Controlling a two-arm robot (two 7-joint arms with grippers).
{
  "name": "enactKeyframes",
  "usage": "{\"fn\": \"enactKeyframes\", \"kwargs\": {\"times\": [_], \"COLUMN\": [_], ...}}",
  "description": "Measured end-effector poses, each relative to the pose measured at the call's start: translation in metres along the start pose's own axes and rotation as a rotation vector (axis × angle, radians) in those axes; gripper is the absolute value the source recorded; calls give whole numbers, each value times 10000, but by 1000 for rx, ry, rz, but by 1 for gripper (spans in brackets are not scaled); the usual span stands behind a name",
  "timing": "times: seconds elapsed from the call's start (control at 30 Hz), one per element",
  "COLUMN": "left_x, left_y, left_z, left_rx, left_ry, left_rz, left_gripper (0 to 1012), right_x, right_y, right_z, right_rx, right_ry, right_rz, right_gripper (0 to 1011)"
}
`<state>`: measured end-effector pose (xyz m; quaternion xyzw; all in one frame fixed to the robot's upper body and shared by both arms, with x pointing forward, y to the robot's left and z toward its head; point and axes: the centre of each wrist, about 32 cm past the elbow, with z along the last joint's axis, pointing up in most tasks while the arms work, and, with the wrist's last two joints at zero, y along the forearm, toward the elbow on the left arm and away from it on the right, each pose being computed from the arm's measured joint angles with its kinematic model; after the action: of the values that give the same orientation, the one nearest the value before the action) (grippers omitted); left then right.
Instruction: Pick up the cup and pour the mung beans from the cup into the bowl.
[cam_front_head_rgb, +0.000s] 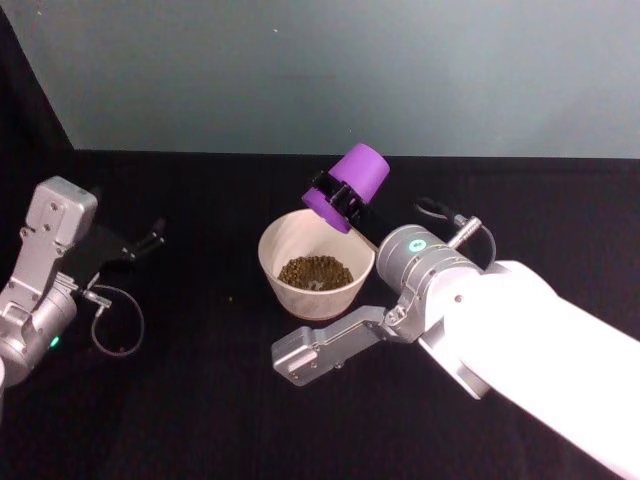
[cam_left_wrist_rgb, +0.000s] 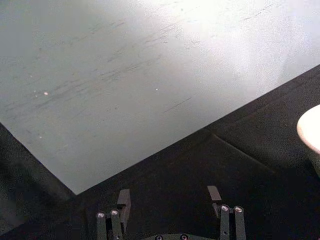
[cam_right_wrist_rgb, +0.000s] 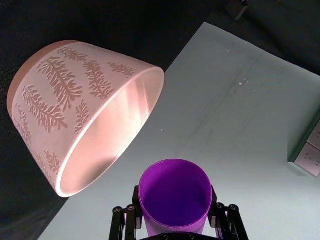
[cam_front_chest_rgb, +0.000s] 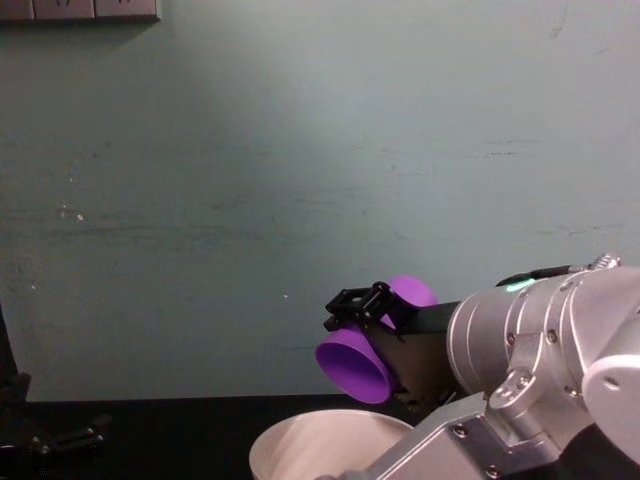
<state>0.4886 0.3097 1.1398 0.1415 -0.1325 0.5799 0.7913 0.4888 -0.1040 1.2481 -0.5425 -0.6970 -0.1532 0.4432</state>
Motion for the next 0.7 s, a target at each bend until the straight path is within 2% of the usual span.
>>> {"fn": "enactKeyframes", "kwargs": {"times": [0.13, 0.23, 0.27, 0.3, 0.33, 0.43, 0.5, 0.53, 0.57, 0.6, 0.67, 0.7], "left_x": [0, 0, 0, 0, 0, 0, 0, 0, 0, 0, 0, 0], "left_y": [0, 0, 0, 0, 0, 0, 0, 0, 0, 0, 0, 0], "left_z": [0, 0, 0, 0, 0, 0, 0, 0, 0, 0, 0, 0], "left_rx": [0, 0, 0, 0, 0, 0, 0, 0, 0, 0, 0, 0], "left_ry": [0, 0, 0, 0, 0, 0, 0, 0, 0, 0, 0, 0], "left_rz": [0, 0, 0, 0, 0, 0, 0, 0, 0, 0, 0, 0], "left_gripper": [1000, 1000, 1000, 1000, 1000, 1000, 1000, 1000, 1000, 1000, 1000, 1000], "right_x": [4, 13, 16, 21, 15, -6, -79, -108, -108, -142, -301, -344], "right_y": [-12, -45, -68, -82, -114, -181, -274, -297, -297, -319, -397, -414], "right_z": [-27, -101, -147, -182, -253, -373, -520, -557, -557, -594, -722, -756], "right_rx": [3, -1, -1, -3, -4, -5, 3, 10, 10, 19, 58, 69], "right_ry": [34, 120, 178, 213, 296, 443, 637, 692, 692, 748, 973, 1023], "right_rz": [-2, -22, -35, -43, -60, -93, -146, -162, -162, -175, -224, -235], "right_gripper": [726, 726, 726, 726, 726, 726, 726, 726, 726, 726, 726, 726]}}
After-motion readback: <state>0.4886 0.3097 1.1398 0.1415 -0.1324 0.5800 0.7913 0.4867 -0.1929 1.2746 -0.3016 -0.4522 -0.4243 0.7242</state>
